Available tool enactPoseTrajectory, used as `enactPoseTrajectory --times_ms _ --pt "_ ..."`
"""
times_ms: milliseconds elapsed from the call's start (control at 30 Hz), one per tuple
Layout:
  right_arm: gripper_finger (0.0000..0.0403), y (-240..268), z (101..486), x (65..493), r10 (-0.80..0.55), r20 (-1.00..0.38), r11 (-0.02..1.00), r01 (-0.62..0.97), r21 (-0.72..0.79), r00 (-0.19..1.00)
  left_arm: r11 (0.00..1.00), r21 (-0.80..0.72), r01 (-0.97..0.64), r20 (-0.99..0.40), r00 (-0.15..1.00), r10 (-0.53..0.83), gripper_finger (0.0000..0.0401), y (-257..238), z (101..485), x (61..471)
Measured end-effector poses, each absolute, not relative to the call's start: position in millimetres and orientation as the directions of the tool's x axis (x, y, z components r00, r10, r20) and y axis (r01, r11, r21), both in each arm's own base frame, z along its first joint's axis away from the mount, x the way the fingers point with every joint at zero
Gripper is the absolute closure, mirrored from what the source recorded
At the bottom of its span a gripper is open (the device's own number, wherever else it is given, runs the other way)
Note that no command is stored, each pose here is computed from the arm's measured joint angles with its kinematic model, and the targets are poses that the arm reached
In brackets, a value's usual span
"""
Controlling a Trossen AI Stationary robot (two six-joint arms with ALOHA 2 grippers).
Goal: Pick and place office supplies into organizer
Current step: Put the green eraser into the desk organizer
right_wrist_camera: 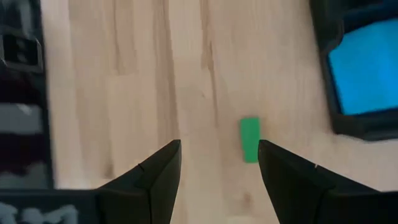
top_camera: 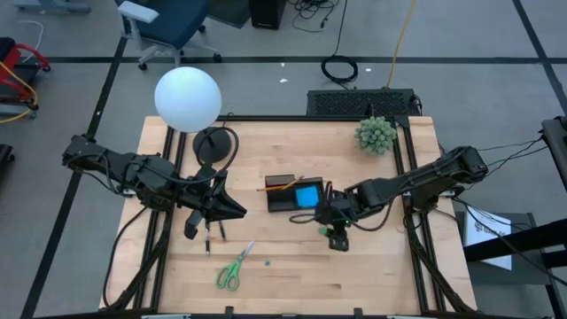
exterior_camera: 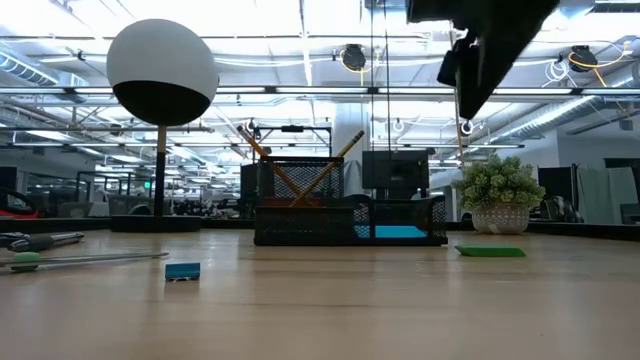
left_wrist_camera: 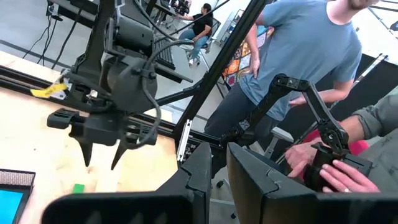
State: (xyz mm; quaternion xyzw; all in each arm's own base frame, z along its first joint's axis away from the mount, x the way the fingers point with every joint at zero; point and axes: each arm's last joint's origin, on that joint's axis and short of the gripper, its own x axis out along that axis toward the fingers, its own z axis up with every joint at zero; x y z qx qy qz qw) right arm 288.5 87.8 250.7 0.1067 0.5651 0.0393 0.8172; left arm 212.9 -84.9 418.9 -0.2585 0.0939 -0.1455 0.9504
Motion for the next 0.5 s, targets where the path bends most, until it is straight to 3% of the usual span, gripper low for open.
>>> enactPoseTrajectory --times_ms 133,500 --pt "0.0200 88.5 245.4 284.2 0.142 -0.932 0.990 -0.027 0.141 0.334 0.824 -0.519 0.228 -0.103 0.940 -0.325 0.0354 -85.0 418.9 212.8" --pt "0.0200 82.1 215.0 274.0 0.110 -0.955 0.994 -0.022 0.108 0.275 0.824 -0.519 0.228 -0.103 0.940 -0.325 0.0354 -85.0 418.9 212.8"
